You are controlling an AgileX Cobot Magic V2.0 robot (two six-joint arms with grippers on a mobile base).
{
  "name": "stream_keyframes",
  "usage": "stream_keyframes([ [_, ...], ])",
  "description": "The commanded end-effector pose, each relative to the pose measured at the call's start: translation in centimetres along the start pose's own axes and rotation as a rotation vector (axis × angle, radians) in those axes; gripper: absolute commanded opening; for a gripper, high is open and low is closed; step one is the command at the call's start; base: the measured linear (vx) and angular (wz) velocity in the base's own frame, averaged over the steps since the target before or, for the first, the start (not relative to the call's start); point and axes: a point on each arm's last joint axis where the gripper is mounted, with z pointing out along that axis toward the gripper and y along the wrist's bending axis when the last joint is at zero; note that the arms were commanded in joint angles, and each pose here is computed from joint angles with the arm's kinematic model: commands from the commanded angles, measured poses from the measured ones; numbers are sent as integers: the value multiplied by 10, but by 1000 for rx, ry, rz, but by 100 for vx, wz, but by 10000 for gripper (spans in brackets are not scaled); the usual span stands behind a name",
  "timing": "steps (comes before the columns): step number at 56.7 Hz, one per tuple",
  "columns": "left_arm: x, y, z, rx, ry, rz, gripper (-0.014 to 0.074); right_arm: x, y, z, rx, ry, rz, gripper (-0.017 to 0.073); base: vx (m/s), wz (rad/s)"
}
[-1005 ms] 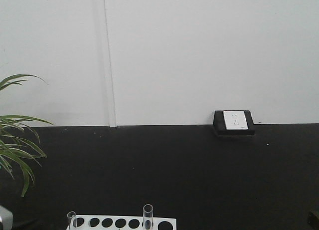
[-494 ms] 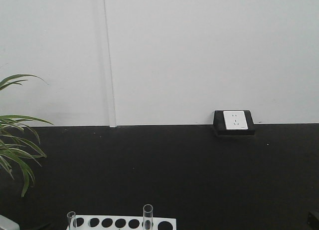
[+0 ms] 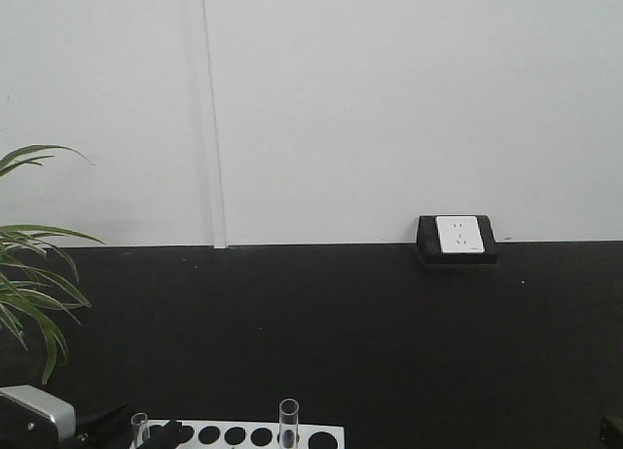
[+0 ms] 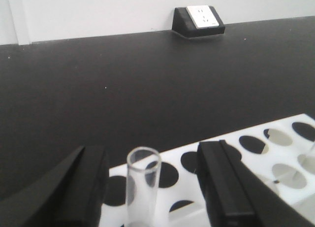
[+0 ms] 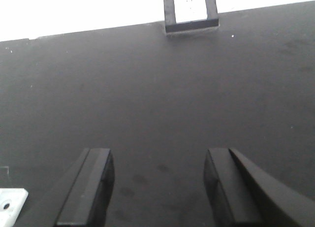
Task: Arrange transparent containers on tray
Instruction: 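Move the left gripper down around a clear glass tube in the rack, then close the left gripper and lift the glass tube out of the rack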
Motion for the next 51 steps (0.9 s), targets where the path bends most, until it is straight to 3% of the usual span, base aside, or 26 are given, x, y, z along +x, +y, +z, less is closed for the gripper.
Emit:
stream_keyframes([
  [1, -14, -3, 4, 17, -105, -3, 513, -16, 2, -2, -5, -93, -9, 478, 0, 0],
  [18, -8, -2, 10, 44, -153, -14, 431, -16, 2, -2, -5, -92, -9, 478, 0, 0],
  [37, -6, -1, 11, 39, -143, -17, 259, -16, 2, -2, -5, -92, -9, 478, 0, 0],
  [51, -9, -2, 10, 41, -172, 27, 131, -16, 2, -2, -5, -92, -9, 478, 0, 0],
])
